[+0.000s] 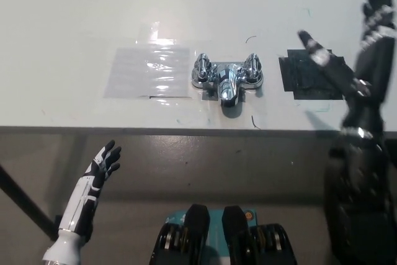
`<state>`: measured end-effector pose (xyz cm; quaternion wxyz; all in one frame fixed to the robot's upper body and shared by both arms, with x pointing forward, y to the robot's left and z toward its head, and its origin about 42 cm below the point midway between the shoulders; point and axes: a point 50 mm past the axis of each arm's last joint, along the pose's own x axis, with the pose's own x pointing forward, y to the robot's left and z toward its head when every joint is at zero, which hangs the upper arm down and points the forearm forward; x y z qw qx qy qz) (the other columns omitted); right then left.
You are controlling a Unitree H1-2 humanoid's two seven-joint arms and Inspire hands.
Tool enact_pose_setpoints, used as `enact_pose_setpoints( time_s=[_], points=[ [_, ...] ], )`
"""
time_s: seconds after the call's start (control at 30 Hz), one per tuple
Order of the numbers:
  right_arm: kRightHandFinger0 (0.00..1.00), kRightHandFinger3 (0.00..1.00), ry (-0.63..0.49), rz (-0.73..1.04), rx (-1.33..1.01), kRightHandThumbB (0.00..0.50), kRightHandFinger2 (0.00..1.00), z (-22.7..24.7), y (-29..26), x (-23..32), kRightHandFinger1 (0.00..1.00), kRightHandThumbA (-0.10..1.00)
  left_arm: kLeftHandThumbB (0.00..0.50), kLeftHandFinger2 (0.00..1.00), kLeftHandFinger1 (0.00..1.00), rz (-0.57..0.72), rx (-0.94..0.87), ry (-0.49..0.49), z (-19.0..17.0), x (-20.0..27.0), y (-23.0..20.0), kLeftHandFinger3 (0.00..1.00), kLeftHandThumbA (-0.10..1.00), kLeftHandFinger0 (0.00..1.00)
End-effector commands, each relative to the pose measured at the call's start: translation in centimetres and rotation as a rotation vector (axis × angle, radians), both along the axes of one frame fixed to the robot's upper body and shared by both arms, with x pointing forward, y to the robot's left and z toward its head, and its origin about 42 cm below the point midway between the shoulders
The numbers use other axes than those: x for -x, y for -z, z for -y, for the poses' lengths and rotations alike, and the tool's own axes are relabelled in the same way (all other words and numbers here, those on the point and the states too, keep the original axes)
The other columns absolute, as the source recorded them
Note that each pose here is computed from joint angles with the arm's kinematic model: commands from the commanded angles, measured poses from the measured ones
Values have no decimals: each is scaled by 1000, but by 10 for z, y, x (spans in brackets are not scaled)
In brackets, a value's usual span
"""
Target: The faucet is at the center of the desk and the robot turn off the faucet by turning the right faucet handle using the right hand
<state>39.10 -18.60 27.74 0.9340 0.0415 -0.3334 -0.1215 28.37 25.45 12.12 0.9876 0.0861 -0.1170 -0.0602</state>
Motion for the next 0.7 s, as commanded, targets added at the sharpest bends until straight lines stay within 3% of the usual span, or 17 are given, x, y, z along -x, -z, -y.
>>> enact_pose_setpoints(
  time_s=[0.0,0.07,0.27,0.37,0.43,0.67],
  points=[
    [1000,1000,-94,394,228,245,1000,7,-38,102,1000,1000,246,1000,1000,73,-5,11,-7,-9,-18,1000,1000,1000],
    [1000,1000,-100,380,238,230,1000,8,-28,103,1000,1000,245,1000,1000,73,-4,10,-7,-10,-18,1000,1000,1000],
    [1000,1000,-143,154,262,255,1000,15,41,109,1000,1000,265,1000,1000,72,-11,2,-7,-11,-18,1000,1000,1000],
    [1000,1000,-150,55,271,193,1000,18,74,108,1000,1000,266,1000,1000,79,1,-5,-9,-10,-18,1000,1000,1000],
    [1000,1000,-142,14,269,185,1000,19,89,108,1000,1000,266,1000,1000,79,-1,-9,-10,-9,-18,1000,1000,1000],
    [1000,1000,-133,-141,225,214,1000,17,131,111,1000,1000,275,1000,1000,76,2,-14,-9,-7,-17,1000,1000,1000]
  ],
)
